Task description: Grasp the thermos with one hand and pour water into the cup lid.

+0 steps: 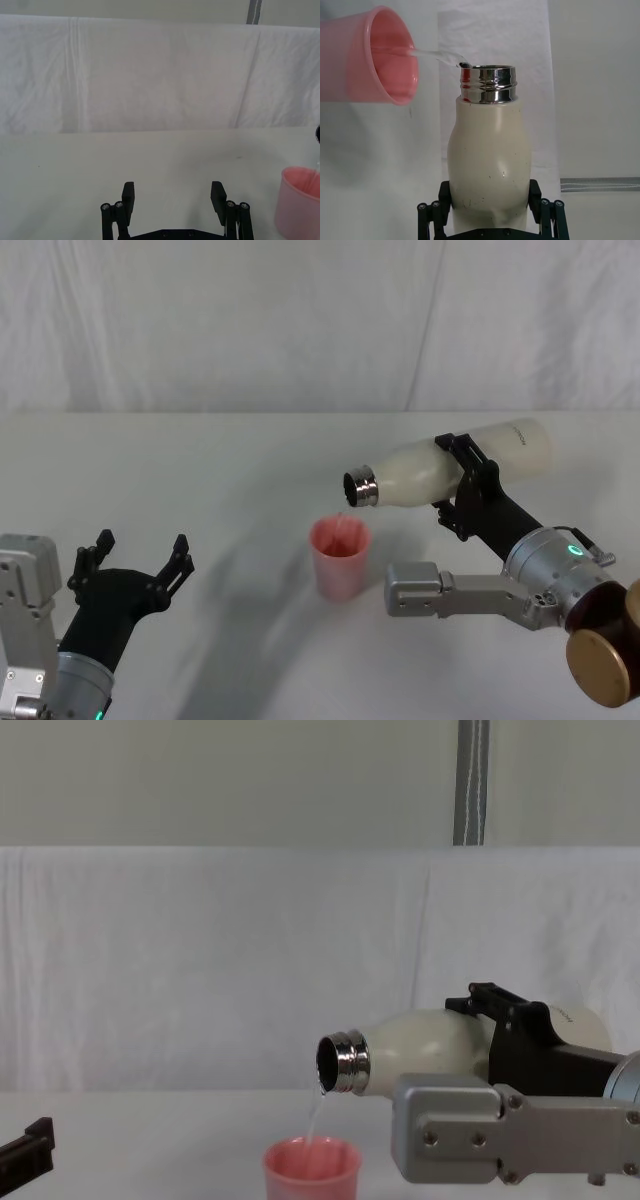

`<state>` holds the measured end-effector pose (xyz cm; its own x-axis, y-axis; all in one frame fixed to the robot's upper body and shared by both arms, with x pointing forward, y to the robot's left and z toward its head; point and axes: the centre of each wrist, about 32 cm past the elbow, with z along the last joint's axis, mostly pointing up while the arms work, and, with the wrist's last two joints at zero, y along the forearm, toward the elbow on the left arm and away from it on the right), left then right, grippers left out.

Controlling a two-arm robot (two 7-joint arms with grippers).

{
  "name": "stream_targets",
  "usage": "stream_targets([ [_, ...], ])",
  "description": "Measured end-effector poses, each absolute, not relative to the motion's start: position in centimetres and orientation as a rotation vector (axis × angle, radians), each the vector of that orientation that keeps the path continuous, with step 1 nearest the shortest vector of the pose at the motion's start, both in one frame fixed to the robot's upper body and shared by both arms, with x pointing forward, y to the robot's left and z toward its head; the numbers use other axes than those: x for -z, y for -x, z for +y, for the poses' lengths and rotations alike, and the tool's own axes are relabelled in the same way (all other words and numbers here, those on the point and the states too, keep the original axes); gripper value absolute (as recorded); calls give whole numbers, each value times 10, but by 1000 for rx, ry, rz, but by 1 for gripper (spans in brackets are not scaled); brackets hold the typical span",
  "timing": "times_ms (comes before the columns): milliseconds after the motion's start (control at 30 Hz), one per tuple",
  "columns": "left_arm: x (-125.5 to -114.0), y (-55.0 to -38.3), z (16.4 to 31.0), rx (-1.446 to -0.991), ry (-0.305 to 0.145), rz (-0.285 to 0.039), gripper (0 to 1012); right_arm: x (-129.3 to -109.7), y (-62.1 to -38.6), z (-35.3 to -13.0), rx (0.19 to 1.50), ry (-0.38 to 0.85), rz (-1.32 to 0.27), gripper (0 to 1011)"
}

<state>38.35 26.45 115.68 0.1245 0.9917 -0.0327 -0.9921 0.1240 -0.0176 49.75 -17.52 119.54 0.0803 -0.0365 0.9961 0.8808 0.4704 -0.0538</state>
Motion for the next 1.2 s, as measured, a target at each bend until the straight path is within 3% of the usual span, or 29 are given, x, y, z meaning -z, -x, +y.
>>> stream_targets([
  [1200,-1157,-384,265,-1446,38,14,1001,-1197,-496,-175,828,851,-1328,948],
])
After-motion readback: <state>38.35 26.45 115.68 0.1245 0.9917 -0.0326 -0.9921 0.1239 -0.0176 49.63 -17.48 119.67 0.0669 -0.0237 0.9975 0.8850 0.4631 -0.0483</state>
